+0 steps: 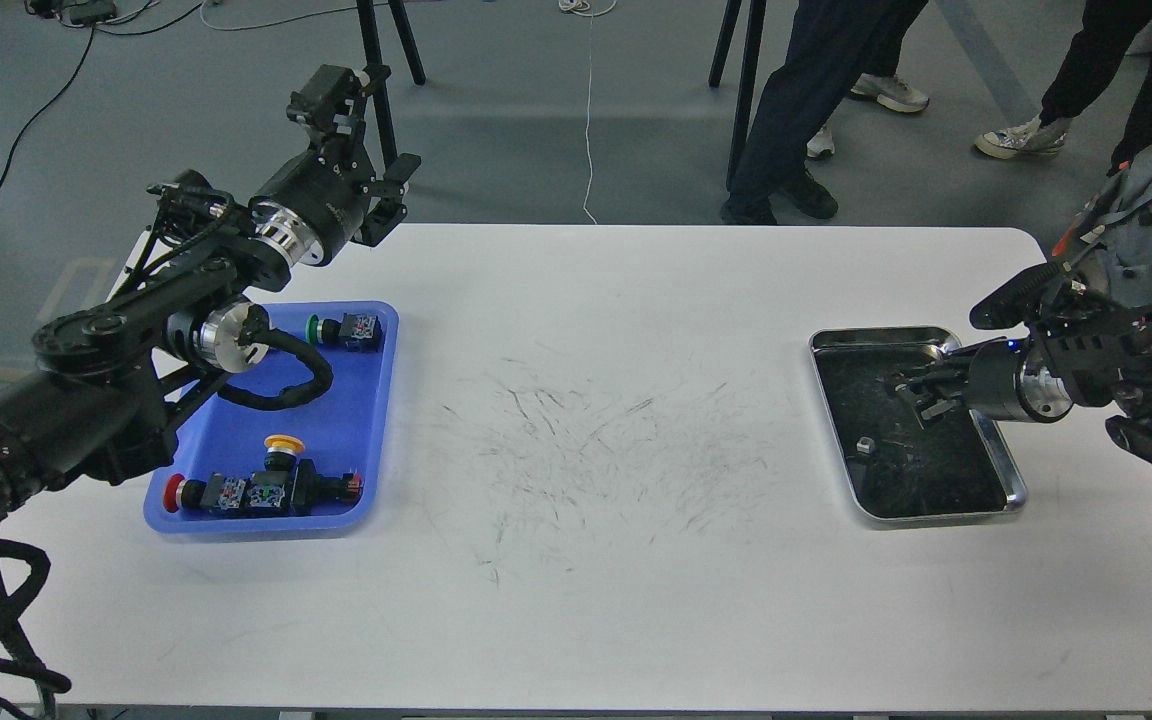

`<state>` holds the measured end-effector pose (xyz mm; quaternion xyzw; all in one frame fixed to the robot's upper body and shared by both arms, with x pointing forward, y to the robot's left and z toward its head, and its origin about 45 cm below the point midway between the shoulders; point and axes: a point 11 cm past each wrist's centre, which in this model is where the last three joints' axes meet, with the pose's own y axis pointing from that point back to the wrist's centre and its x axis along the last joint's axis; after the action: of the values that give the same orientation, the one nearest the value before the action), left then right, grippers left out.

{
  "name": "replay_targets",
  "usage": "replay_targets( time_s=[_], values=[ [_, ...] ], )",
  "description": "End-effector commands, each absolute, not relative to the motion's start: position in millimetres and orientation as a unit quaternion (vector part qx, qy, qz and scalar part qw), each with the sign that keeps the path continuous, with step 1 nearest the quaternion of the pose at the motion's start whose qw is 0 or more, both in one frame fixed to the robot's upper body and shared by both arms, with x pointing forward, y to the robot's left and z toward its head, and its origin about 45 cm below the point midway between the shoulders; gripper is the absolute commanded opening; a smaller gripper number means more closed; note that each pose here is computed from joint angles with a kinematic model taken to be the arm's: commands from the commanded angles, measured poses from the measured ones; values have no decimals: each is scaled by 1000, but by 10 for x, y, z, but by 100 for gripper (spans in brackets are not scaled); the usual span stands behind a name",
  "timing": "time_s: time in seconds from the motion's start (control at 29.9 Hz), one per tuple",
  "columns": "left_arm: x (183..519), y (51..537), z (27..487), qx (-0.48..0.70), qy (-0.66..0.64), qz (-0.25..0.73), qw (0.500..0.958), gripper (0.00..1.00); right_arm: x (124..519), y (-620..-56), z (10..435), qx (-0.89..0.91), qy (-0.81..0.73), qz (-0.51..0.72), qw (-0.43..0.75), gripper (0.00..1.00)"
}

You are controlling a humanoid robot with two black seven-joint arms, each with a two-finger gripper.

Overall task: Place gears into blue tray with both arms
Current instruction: 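Carry the gear with the right gripper toward the table center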

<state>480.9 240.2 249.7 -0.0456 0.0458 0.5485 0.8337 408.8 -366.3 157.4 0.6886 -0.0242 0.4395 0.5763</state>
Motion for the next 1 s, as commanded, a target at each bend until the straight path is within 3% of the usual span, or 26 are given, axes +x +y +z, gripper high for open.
replay_targets(
  time_s=[0.0, 0.33, 0.57, 0.97],
  values=[
    [4805, 2435, 2491, -44, 45, 551, 832, 100, 4237, -3372, 1746, 704, -71, 468, 530, 1],
    [4771, 2715, 2501, -54, 65, 565, 821, 100, 4356, -2337, 1868, 745, -101, 516, 411, 1],
    [4705, 2644, 2412, -47, 89, 538, 837, 100, 4117, -1567, 1618, 766, -76, 543, 336, 1],
    [4587, 2652, 2268, -32, 126, 502, 855, 100, 3604, -811, 1227, 792, -15, 547, 271, 1]
  ],
)
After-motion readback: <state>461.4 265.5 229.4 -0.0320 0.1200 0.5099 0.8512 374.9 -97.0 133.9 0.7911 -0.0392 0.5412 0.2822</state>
